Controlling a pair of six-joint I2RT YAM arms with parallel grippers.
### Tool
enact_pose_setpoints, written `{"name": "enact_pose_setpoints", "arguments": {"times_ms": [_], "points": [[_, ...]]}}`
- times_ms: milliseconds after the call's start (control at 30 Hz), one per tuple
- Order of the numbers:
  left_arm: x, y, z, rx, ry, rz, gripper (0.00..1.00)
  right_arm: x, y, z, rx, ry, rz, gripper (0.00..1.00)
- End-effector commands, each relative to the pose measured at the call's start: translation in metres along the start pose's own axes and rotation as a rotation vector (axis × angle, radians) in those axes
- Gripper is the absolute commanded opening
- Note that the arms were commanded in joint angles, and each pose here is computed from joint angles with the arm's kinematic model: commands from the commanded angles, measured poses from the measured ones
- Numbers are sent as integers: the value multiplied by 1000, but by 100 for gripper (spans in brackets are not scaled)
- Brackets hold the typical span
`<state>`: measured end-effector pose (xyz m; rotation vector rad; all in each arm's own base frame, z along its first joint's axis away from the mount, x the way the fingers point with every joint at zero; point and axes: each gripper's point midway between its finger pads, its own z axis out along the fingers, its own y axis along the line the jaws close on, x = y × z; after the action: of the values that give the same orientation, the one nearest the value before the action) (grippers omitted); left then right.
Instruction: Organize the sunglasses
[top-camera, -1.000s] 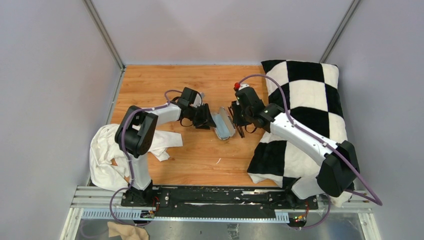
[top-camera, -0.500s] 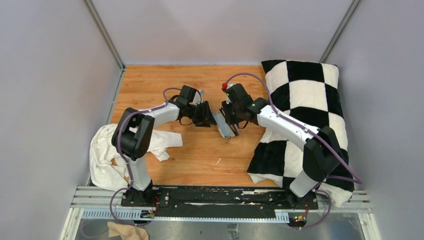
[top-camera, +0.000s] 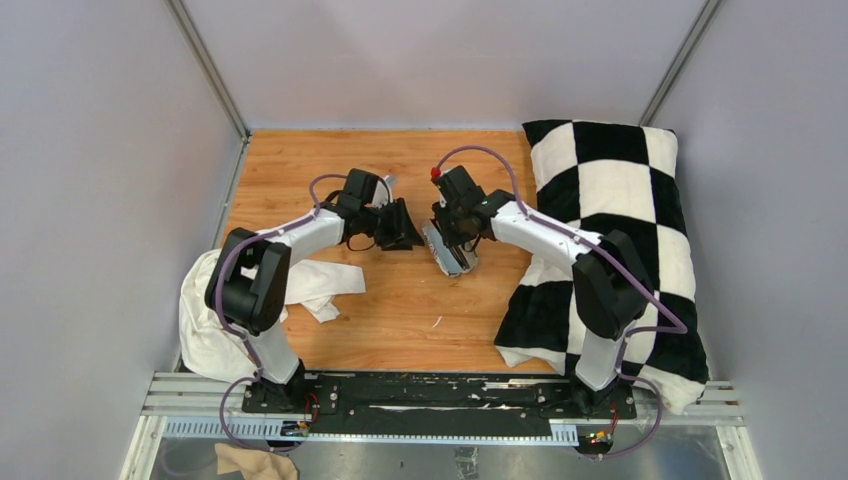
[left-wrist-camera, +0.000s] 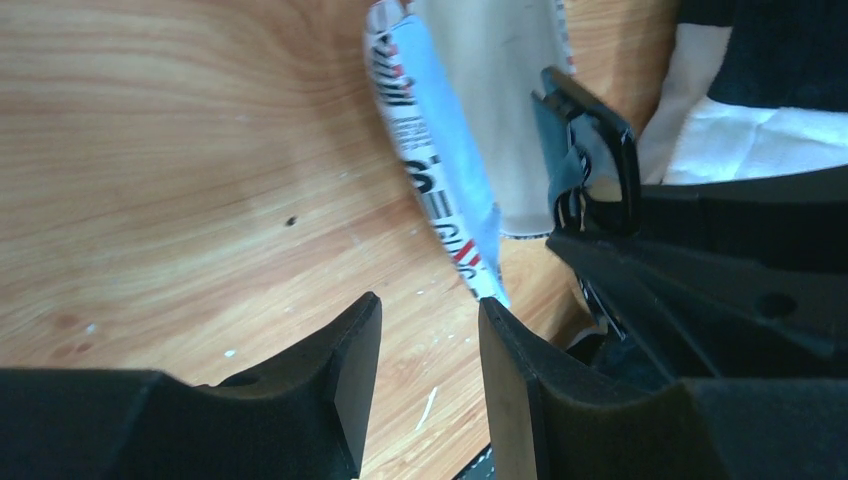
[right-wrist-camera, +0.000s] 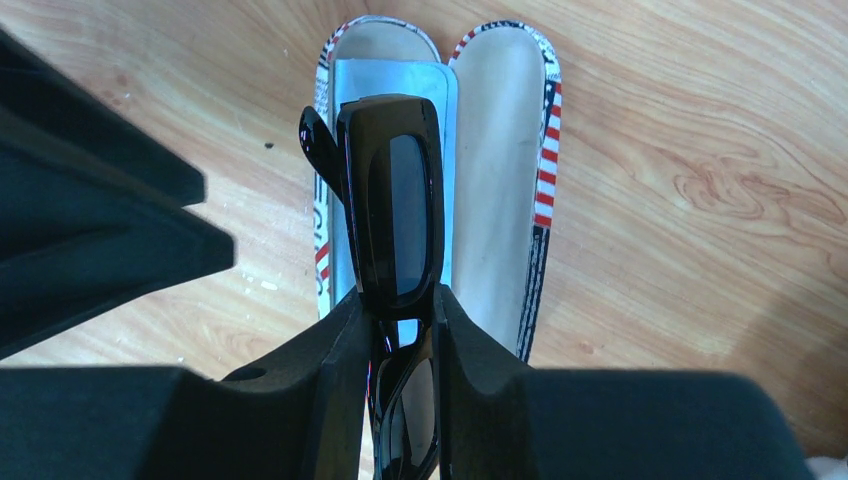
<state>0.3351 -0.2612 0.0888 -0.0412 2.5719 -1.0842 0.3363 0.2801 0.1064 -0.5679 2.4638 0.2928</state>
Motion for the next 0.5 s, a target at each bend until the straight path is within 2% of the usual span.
{"name": "enact_pose_setpoints", "arguments": {"times_ms": [0, 467], "points": [[-2, 9, -12, 0, -22, -30, 45, -4, 3, 14, 25, 8, -22, 22], [5, 19, -13, -2, -4, -54, 44, 17, 3, 46, 25, 76, -30, 22]]}}
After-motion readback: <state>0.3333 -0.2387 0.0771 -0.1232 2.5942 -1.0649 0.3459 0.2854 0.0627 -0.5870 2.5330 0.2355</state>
